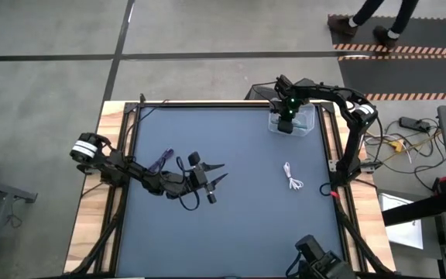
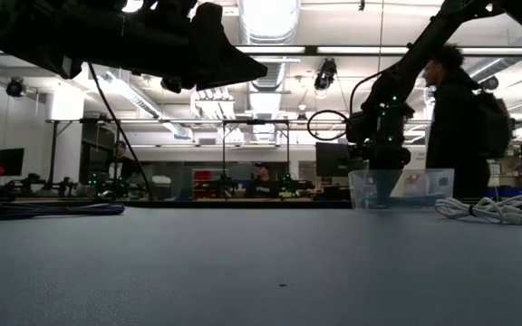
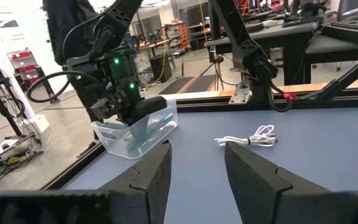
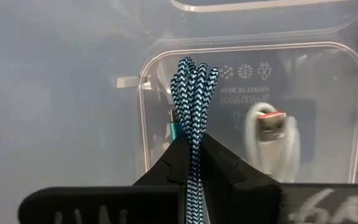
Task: Pick and place USB-C Cables
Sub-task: Put the blue charger cable into the bin, then put the violet charger cable into the bin
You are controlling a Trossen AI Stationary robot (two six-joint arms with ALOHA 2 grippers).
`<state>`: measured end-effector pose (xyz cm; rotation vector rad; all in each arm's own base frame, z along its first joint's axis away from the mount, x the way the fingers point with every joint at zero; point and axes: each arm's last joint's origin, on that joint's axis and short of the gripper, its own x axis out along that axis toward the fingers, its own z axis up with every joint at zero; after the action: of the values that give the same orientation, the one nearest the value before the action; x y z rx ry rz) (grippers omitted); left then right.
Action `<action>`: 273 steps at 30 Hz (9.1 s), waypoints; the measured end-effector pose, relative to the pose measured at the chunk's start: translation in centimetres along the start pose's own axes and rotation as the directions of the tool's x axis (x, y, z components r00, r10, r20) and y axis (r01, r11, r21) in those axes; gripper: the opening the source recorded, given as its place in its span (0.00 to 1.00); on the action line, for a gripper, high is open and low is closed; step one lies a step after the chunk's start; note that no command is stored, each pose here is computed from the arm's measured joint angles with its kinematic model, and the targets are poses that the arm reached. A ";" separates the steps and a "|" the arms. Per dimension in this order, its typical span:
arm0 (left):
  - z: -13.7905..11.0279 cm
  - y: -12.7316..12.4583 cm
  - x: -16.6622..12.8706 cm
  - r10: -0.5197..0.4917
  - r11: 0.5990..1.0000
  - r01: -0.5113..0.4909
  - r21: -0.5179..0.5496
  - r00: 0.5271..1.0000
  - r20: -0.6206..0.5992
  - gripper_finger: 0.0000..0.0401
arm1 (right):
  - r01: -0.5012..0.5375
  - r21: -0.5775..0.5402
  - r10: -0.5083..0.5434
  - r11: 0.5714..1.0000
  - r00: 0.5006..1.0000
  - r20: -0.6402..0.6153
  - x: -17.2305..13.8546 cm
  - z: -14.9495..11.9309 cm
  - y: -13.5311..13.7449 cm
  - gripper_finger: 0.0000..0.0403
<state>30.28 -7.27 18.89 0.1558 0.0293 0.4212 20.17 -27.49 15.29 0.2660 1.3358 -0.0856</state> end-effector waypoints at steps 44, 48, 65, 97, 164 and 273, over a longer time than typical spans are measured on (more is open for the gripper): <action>0.0 0.0 0.0 0.002 0.997 -0.002 -0.077 1.000 0.000 0.34 | 0.060 0.211 -0.085 0.976 0.990 0.109 -8.5 0.8 3.8 0.26; 0.0 0.1 0.0 0.026 0.997 -0.026 -0.076 1.000 -0.007 0.34 | 0.069 0.186 -0.101 0.980 0.981 0.165 -10.0 1.4 6.6 0.24; -0.7 0.6 -0.4 0.077 0.992 -0.091 -0.090 0.986 -0.148 0.34 | 0.056 -0.080 0.004 0.995 0.794 0.608 -8.0 1.4 19.9 0.18; -4.0 11.4 -5.3 0.212 0.895 -0.441 0.065 0.293 -0.932 0.34 | 0.005 -0.215 0.179 0.977 0.533 0.827 -0.8 -0.8 23.6 0.17; -6.7 14.1 -6.0 0.209 0.904 -0.412 0.112 0.199 -0.958 0.02 | 0.020 -0.220 0.175 0.975 0.542 0.822 -0.4 -1.0 25.2 0.17; 3.2 1.5 3.7 -0.241 0.957 0.266 -0.119 0.951 0.193 0.02 | 0.136 -0.415 0.397 0.900 0.139 0.907 -3.1 4.1 30.7 0.05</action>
<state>33.21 -4.83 22.26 0.0456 -0.1544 0.1491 29.89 0.94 23.55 -0.0807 -0.1186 0.1761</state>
